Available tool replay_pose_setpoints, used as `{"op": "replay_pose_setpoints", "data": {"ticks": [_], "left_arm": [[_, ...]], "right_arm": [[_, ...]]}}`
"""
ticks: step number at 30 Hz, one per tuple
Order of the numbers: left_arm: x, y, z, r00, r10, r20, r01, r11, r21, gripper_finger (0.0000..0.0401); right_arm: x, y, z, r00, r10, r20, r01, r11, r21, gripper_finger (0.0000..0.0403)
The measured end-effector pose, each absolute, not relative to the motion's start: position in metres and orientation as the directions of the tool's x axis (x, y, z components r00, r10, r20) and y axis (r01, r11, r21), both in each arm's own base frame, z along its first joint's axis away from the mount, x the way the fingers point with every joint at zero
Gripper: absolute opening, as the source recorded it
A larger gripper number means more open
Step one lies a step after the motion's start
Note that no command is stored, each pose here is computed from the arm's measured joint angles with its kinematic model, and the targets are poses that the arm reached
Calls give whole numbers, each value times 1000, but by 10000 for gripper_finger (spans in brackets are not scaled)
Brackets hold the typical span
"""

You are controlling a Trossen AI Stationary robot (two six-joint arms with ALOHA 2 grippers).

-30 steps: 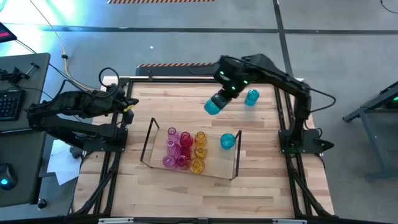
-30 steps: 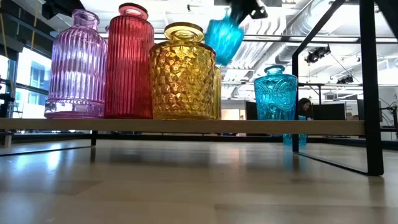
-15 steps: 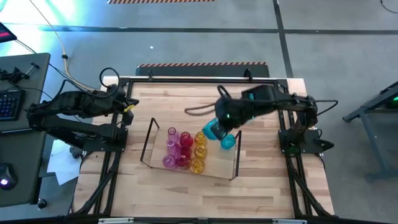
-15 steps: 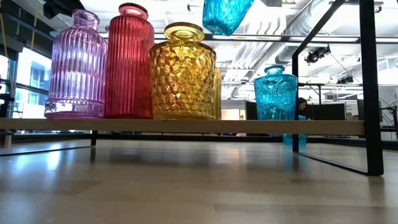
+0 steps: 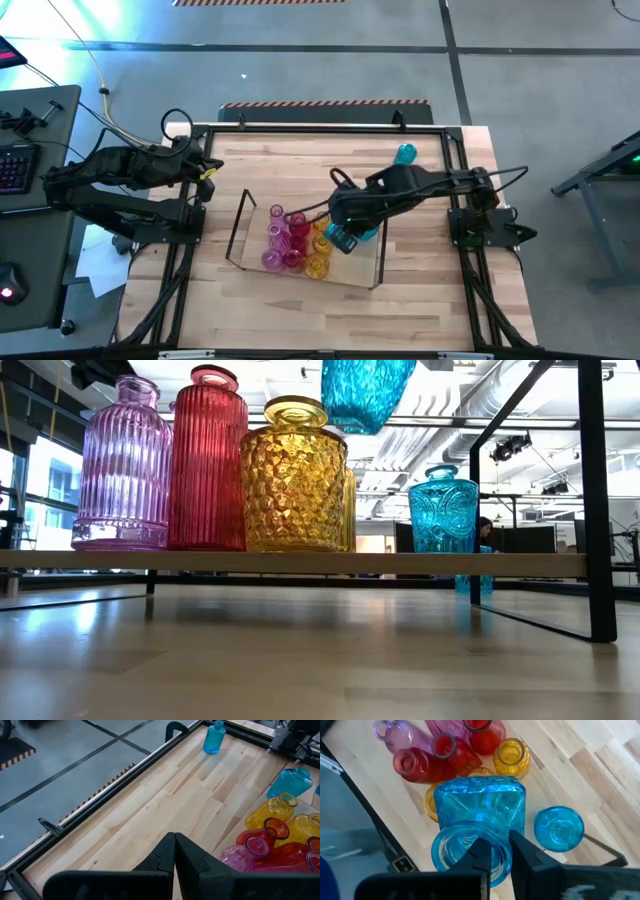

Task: Sort vases onto shelf
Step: Put the bottom blue vase on the shelf aligned with the other blue vase

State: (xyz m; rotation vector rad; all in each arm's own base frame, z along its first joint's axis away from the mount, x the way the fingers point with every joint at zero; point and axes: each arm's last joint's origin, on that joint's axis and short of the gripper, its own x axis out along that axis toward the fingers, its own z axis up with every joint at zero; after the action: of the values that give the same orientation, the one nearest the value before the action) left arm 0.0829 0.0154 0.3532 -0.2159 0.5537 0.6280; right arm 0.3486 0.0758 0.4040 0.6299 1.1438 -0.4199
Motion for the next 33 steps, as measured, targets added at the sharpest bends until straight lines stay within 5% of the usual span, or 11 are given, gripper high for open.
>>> {"op": "replay_pose_setpoints", "data": {"ticks": [12, 20, 33], "left_arm": [[83, 15, 353, 671, 496, -551, -611, 791, -32, 0], [83, 15, 353, 671, 497, -551, -605, 796, -19, 0], [83, 15, 353, 670, 497, -551, -624, 779, -56, 0]], "right_arm": [[348, 87, 398, 346, 31, -938, 523, 823, 221, 16], [310, 91, 365, 156, 58, -986, 572, 808, 138, 16], [299, 89, 365, 158, 95, -983, 557, 813, 169, 16]]}}
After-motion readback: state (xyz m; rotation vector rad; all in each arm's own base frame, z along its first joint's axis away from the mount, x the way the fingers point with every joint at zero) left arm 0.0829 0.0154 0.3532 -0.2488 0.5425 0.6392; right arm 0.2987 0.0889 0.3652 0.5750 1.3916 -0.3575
